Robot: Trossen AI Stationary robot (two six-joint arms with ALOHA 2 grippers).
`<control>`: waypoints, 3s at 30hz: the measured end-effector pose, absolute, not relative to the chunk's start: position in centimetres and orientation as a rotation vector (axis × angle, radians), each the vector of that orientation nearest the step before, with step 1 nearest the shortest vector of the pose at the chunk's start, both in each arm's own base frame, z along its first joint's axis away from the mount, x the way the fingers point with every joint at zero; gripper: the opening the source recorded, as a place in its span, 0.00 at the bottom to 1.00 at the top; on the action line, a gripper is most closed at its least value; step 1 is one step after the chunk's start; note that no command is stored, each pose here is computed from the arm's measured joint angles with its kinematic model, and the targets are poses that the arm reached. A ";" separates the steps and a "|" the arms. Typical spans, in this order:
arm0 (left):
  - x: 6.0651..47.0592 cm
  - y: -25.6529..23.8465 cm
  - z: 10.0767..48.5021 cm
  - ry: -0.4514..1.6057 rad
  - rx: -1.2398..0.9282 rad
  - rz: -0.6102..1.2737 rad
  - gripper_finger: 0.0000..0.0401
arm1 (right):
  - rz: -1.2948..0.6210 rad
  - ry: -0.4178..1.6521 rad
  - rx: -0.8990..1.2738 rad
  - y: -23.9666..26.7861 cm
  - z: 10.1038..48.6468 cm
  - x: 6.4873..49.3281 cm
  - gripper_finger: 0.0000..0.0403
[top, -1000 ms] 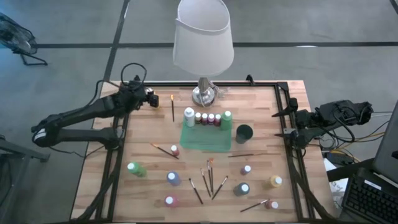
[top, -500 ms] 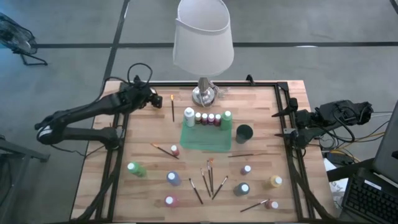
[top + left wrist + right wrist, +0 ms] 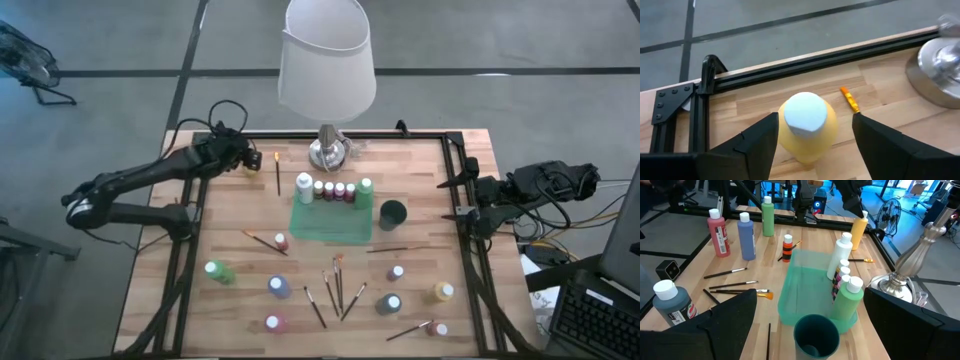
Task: Pick & Place Paint Supplies
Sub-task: Put the yellow paint bottle into the green bin
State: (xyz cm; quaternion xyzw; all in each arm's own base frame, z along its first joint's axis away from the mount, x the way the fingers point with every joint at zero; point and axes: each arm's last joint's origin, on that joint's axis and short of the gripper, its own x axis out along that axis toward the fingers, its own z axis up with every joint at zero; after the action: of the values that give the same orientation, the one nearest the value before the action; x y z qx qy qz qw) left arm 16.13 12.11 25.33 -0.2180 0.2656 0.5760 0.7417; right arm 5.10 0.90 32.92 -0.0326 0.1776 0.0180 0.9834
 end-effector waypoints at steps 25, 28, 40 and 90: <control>17.1 13.6 23.9 0.641 -0.393 1.336 0.48 | 0.036 0.357 -0.065 0.9 32.9 5.1 0.90; 17.1 13.6 23.9 0.641 -0.393 1.336 0.40 | 0.036 0.357 -0.064 0.9 32.9 5.1 0.90; 17.1 13.5 23.9 0.661 -0.375 1.318 0.31 | 0.036 0.357 -0.066 0.9 32.9 5.1 0.90; 16.2 10.1 26.6 0.701 -0.160 0.282 0.31 | 0.036 0.357 -0.064 0.9 32.9 5.1 0.90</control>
State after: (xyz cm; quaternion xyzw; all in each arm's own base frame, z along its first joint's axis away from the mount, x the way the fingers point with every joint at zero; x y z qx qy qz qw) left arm 16.22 10.12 26.62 -0.0780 0.3417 0.1374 0.9264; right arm 5.10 0.90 32.92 -0.0320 0.1775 0.0179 0.9834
